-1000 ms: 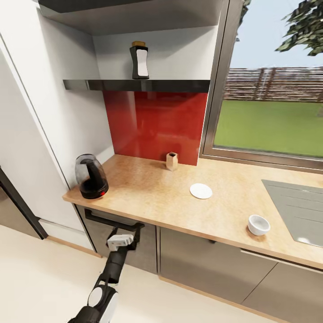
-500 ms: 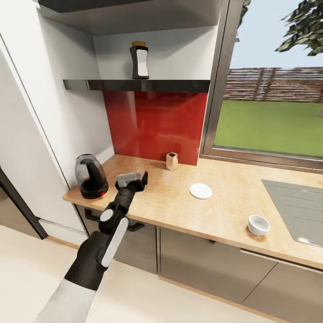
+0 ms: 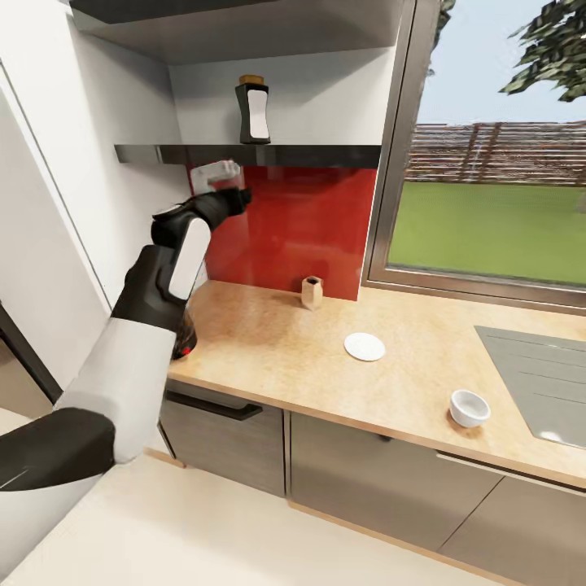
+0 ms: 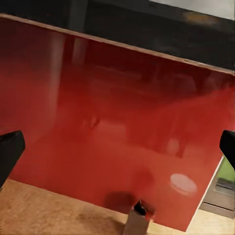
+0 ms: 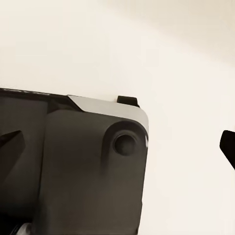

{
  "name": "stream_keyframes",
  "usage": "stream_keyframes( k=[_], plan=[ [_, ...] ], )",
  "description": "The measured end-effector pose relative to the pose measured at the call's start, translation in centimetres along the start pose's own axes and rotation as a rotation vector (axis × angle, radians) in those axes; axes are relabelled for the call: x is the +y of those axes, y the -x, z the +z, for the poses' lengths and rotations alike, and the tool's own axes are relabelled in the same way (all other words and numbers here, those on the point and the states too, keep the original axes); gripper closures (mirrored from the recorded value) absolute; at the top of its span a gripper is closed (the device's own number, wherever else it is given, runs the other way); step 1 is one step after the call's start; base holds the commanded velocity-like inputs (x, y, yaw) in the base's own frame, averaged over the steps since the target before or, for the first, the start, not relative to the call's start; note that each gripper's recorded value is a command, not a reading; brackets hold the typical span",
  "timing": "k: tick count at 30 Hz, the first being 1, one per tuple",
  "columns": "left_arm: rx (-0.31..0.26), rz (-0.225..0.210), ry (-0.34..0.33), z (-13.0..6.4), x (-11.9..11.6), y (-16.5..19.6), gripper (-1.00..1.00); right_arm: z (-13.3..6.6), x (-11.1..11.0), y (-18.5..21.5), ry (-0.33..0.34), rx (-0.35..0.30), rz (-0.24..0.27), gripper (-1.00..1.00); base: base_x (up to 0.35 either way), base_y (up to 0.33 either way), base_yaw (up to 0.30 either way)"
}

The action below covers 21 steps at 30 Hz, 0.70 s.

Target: Set up a coffee station on the kitchen countertop: keep the coffee maker on the countertop, move the bottle of coffee from the kitchen shelf to the counter next to the coffee maker, place a paper coffee filter on top of the coffee maker, put the saucer next to the coffee maker with the coffee cup on the saucer, and place the electric kettle next to the coffee maker.

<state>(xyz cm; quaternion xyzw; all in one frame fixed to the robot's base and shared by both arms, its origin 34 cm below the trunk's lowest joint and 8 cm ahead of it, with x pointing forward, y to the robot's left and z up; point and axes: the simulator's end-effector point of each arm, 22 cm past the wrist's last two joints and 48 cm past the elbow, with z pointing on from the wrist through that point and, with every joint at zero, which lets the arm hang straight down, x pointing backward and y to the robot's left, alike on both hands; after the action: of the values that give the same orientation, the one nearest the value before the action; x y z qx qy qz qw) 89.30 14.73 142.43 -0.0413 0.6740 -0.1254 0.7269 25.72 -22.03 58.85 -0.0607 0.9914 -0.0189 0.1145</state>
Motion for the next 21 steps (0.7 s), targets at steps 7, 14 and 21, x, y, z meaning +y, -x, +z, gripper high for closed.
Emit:
stream_keyframes(
  k=[7, 14, 21],
  plan=[
    [0.066, 0.068, 0.030, 3.2, -1.7, 10.8, -1.00, 0.0, -0.5, -0.1, -0.007, 0.003, -0.003, -1.00, 0.000, 0.000, 0.000],
    [0.016, 0.106, 0.064, 2.3, -2.5, 21.0, -1.00, 0.0, -0.2, -0.1, -0.004, 0.003, 0.006, -1.00, 0.000, 0.000, 0.000],
    [0.041, 0.133, 0.104, 2.7, -0.5, 19.5, -1.00, -0.1, 0.9, 0.0, 0.009, 0.000, 0.010, -1.00, 0.000, 0.000, 0.000]
  ],
)
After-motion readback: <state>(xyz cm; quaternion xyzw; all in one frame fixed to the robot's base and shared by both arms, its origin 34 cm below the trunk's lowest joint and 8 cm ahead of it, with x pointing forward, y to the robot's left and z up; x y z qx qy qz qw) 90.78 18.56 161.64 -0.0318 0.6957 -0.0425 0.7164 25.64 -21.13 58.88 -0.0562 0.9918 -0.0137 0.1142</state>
